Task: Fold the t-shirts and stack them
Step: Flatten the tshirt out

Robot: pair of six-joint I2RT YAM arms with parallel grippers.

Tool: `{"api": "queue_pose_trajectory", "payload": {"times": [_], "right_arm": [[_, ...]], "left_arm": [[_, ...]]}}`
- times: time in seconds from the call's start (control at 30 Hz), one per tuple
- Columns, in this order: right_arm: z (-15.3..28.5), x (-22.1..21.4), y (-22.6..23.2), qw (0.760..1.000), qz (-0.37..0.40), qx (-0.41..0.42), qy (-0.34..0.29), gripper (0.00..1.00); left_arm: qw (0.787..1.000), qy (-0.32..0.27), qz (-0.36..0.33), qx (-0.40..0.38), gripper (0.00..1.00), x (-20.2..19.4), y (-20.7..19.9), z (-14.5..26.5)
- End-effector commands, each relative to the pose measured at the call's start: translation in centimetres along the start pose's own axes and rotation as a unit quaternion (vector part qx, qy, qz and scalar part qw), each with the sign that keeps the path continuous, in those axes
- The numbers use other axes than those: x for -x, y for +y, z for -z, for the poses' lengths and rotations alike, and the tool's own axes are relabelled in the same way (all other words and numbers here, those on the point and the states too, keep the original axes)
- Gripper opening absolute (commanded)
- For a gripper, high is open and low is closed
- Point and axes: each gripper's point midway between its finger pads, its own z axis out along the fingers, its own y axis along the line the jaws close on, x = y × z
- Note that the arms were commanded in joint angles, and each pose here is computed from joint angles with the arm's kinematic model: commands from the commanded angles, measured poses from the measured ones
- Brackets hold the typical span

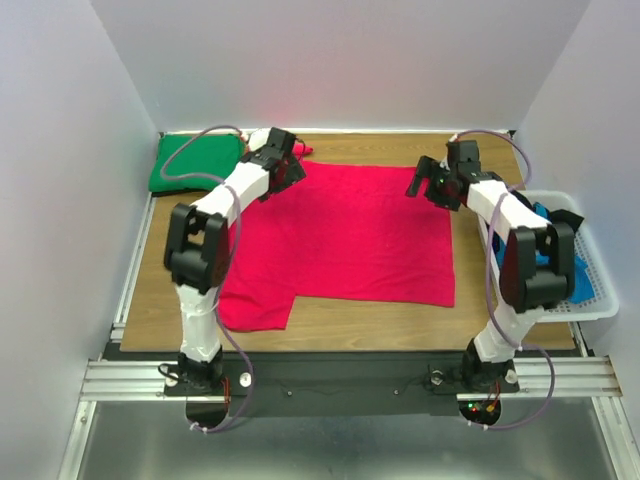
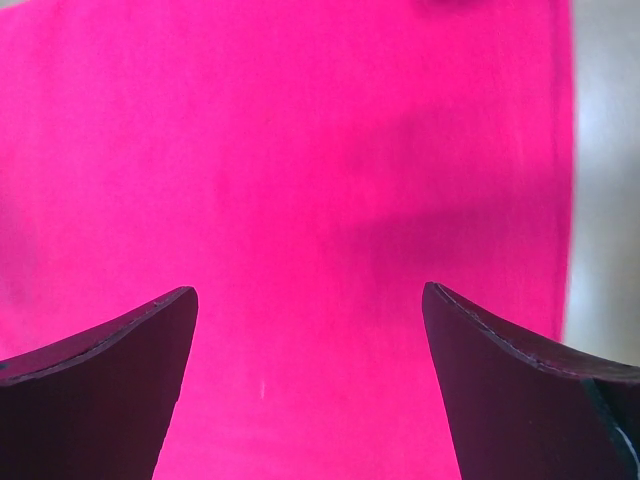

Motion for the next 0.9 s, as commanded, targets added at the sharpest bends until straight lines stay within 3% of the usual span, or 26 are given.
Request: {"api": "queue_pose_trajectory", "payload": {"times": [0.0, 0.13, 0.47, 0.7, 0.87], "right_arm": [[-2.9, 2.7, 1.2, 0.998, 0.06, -0.004, -0.018, 1.0], [-7.6, 2.9, 1.1, 0.997, 0.075, -0.018, 0.001, 1.0], [-14.2, 9.0, -2.1, 0.985, 0.081, -0.134, -0.07, 1.0], [-16.2, 13.3, -3.3, 0.979, 0.083, -0.15, -0.114, 1.0], [-13.6, 14.3, -1.1, 0.981, 0.114, -0.107, -0.113, 1.0]], "left_arm": [[0.996, -0.035, -0.078, -0.002, 0.98, 3.8, -2.4, -2.4], [0.996, -0.027, -0.087, -0.015, 0.99, 5.2, -3.3, -5.5], [0.996, -0.027, -0.087, -0.026, 0.99, 8.1, -1.5, -10.2], [0.993, -0.043, -0.093, -0.055, 0.99, 9.1, -2.7, -10.7], [0.992, -0.04, -0.094, -0.07, 0.99, 9.3, -3.4, -10.5]]}}
